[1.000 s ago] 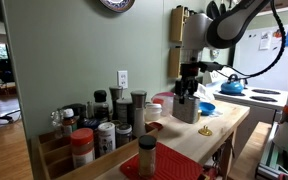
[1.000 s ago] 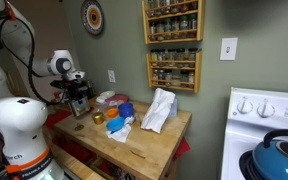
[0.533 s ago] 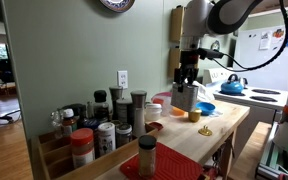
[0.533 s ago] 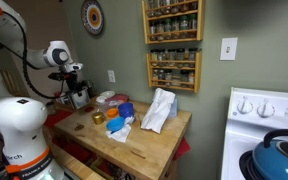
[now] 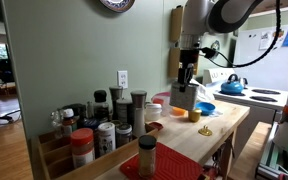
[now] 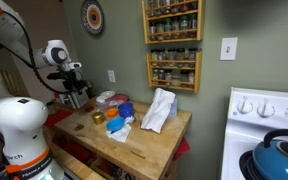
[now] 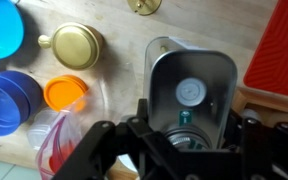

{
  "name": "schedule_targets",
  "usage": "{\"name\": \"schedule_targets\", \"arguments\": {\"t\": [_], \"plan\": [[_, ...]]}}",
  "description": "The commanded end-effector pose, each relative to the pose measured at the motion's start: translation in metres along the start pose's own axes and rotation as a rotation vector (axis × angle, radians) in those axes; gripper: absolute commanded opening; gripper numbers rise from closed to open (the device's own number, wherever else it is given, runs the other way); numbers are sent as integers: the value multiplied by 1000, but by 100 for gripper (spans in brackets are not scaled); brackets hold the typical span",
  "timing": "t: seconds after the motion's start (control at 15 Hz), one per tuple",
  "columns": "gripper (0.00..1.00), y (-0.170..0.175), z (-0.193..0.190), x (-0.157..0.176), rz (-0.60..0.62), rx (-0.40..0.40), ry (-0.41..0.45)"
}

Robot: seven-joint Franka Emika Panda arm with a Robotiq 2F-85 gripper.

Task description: Pick up the silver can and turn it ninety degrees anticlockwise, put the silver can back on the table

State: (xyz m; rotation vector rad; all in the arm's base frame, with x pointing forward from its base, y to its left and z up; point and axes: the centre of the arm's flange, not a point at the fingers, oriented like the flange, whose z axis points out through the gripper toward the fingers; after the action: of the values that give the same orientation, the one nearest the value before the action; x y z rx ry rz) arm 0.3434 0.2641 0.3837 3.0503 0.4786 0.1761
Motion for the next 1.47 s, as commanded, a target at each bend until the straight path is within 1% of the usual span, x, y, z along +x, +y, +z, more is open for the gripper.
{"name": "schedule_targets", "arguments": {"t": [0.0,0.4,0.47,0.53,0.67,0.8,0.87,0.93,1.07,1.4], "plan": [[41,-6,-6,2,-203,21,-8],[41,-14,1,10,-538,33,-42],[41,-14,1,12,-587,63,-43],[66,-14,6,5,-500,30,-21],[66,-15,8,8,-555,42,-25],[66,-16,8,11,-568,46,-27],[41,-16,8,11,-571,47,-27],[41,-20,8,10,-615,10,-17],[41,-21,10,9,-752,-27,-15],[41,-23,17,11,-1017,-27,-9]]}}
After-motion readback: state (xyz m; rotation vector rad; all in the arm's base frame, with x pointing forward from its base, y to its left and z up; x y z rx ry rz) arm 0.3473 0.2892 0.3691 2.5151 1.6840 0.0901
